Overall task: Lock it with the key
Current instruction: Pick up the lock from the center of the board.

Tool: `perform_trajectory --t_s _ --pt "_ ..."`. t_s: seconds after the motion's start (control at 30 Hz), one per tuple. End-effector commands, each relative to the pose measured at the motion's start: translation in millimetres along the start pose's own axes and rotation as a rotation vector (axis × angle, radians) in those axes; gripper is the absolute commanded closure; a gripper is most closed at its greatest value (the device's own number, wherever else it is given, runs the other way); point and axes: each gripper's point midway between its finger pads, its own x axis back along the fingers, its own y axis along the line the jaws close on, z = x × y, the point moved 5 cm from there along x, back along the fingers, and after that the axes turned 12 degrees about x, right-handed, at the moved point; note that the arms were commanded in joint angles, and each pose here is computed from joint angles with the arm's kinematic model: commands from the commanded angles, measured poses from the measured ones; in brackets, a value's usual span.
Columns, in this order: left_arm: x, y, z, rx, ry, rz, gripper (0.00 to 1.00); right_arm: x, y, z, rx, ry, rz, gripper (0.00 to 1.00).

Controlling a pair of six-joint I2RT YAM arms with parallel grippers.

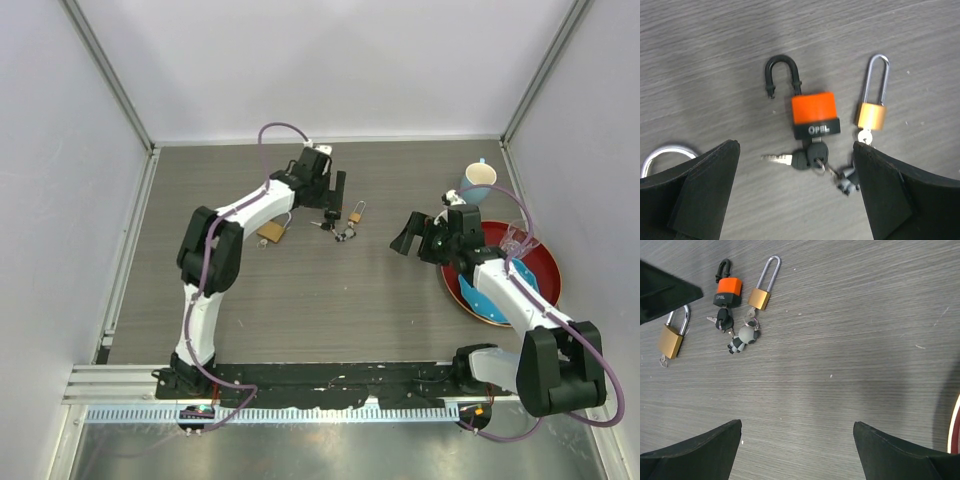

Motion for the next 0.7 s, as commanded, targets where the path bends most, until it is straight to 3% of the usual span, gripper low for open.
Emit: perform_trajectory --t_s 0.0,0.13,0.43,0.67 --pt "-23 -4 1 -0.008 0.008 -0.09 0.0 8 5 -7 0.004 -0.063 -0.008 0.0" --pt "-39 -13 6 -0.014 0.011 -0.07 0.0 11 5 -7 0.008 -0.068 0.002 0.0" --pt "-55 -21 15 -0.002 0.016 -0.048 0.13 11 5 -6 0.014 -0.062 -0.001 0.0" --pt "-61 -30 21 -0.016 0.03 -0.034 0.28 9 5 -6 0.013 -0.061 -0.004 0.0"
